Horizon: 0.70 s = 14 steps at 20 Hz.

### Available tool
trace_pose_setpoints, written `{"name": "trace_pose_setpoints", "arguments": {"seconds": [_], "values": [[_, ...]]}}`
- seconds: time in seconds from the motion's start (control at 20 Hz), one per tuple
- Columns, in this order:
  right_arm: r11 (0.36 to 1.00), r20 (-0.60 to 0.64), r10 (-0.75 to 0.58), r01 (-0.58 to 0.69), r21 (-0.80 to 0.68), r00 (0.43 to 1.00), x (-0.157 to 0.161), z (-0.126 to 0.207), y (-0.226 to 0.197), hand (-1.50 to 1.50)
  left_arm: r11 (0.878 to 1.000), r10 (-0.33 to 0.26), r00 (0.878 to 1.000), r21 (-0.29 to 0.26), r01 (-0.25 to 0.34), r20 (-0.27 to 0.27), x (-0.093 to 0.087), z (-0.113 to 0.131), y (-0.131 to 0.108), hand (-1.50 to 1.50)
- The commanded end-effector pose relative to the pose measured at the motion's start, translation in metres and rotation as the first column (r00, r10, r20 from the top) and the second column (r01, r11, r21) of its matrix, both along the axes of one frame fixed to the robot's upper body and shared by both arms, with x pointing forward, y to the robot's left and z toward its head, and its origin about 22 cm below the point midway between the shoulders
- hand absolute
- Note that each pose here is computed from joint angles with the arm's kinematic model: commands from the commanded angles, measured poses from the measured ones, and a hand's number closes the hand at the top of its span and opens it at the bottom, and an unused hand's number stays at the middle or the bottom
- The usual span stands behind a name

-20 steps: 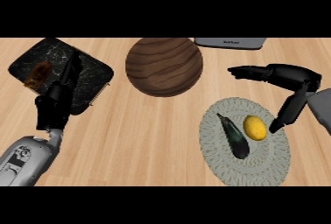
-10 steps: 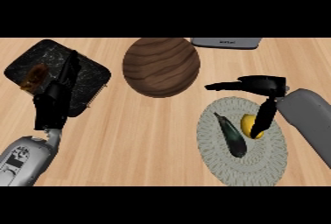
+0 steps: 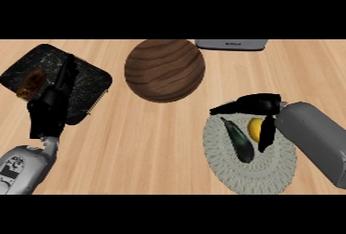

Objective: Pick the eggplant from the placemat and place it in the bowl

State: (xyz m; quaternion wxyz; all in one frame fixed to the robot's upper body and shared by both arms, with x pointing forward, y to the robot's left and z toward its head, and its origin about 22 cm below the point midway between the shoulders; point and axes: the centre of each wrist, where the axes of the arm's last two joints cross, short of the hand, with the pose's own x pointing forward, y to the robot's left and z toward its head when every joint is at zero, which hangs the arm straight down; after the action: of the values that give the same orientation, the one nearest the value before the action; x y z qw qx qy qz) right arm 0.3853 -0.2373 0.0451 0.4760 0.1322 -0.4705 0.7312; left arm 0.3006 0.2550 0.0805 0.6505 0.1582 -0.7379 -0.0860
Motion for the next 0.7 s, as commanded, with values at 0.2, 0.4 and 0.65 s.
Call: {"name": "trace_pose_setpoints", "arguments": {"seconds": [0.2,0.4,0.65], "values": [[0.995,-0.131,0.097,-0.095,0.023,0.987,0.009,-0.028,0.001,-1.50,1.000,-0.006,1.000,-0.003,0.006,-0.005,-0.002,-0.006,-0.001,0.00],[0.995,-0.144,0.098,-0.097,0.013,0.985,0.002,-0.053,0.010,-1.50,1.000,-0.009,1.000,-0.001,0.009,-0.007,-0.014,0.002,0.003,0.00],[0.991,-0.149,0.134,-0.132,0.026,0.980,0.002,-0.058,0.022,-1.50,1.000,0.013,1.000,-0.001,-0.013,-0.028,-0.011,-0.012,0.011,0.00]]}}
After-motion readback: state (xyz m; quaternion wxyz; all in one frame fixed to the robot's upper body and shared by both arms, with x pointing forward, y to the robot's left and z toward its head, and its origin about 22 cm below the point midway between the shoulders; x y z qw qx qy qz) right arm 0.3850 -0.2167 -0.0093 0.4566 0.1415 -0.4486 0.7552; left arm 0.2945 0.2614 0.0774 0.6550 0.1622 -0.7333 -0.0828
